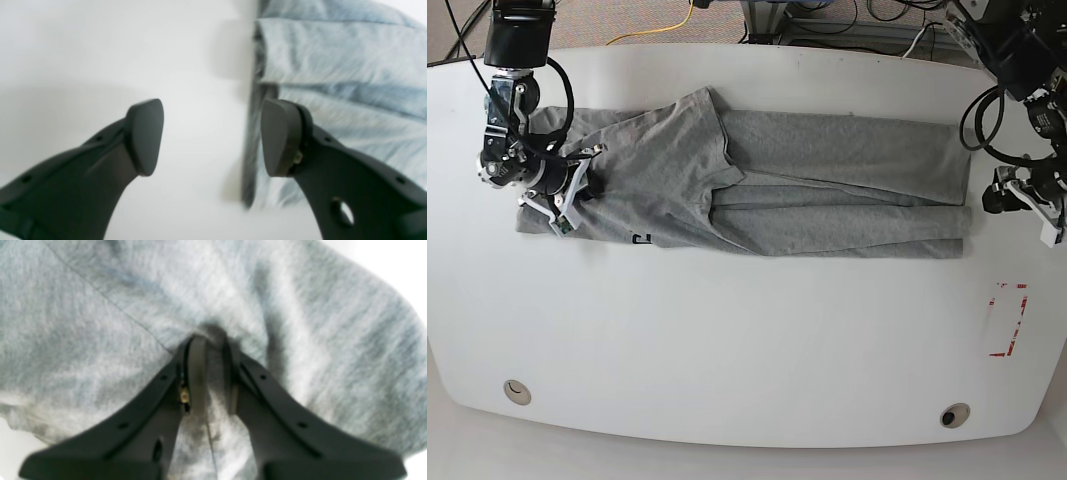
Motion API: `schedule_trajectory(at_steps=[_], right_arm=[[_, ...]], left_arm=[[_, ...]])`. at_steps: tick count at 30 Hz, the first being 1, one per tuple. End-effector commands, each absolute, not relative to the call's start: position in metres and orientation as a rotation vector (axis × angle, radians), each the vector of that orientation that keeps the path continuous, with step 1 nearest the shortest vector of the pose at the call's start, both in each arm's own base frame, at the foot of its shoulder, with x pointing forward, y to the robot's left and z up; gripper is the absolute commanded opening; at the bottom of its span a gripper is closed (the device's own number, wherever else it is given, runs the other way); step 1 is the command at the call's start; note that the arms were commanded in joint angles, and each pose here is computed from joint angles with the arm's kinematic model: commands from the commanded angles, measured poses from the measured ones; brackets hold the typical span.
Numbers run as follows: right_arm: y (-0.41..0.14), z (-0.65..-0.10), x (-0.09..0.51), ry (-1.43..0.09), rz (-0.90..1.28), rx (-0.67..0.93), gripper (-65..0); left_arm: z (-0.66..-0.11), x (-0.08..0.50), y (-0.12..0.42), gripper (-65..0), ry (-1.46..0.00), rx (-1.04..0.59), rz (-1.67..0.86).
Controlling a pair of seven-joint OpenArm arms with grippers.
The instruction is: Layout the t-shirt on the table in an organized manner, then fold the t-shirt properly
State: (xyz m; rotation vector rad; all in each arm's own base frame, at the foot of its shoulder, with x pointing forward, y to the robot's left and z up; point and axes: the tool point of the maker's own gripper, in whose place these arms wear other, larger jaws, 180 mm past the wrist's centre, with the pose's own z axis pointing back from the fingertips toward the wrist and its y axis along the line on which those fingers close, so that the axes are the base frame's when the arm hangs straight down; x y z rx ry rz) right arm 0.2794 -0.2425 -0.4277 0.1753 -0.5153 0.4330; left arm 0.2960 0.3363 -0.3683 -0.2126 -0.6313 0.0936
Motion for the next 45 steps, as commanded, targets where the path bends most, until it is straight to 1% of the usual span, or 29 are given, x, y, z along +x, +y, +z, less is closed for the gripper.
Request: schedule_trajectory(at_steps=[1,16,25,28,31,36,37,39,41,45], right_arm=[[-0.259,-0.435,0.269,-0.439,0.443,0.11,-55.5],[-0.255,-0.435,0.27,-0.445,0.434,0.121,-55.5],[-0.255,-0.436,0.269,-0.445,0.433,0.121,-55.5],[-0.255,-0.436,0.269,-0.445,0.433,0.121,-55.5],[-0.255,-0.436,0.269,-0.445,0.433,0.121,-55.5],[-0.255,-0.435,0.27,-0.446,0.433,0.121,-55.5],[-0.255,-0.435,0.27,-0.447,0.432,0.12,-55.5],[-0.255,-0.435,0.27,-0.447,0.432,0.12,-55.5],[-0.256,-0.435,0.27,-0.445,0.431,0.12,-55.5],[-0.255,-0.436,0.27,-0.446,0.431,0.122,-55.5]], left_arm=[[-0.366,0.307,0.334,-22.2,-0.663,-0.236,0.089],[-0.4,0.319,0.281,-22.2,-0.565,-0.351,0.006],[-0.408,0.32,0.257,-23.2,-0.515,-0.366,-0.082],[-0.409,0.32,0.251,-27.4,-0.506,-0.366,-0.107],[-0.41,0.319,0.25,-32.9,-0.501,-0.366,-0.112],[-0.41,0.319,0.251,-46.9,-0.498,-0.361,-0.113],[-0.41,0.319,0.252,-50.7,-0.498,-0.358,-0.113],[-0.41,0.318,0.254,-55.1,-0.499,-0.356,-0.112],[-0.41,0.318,0.254,-57.6,-0.497,-0.354,-0.112],[-0.41,0.315,0.254,-58.6,-0.499,-0.352,-0.115]])
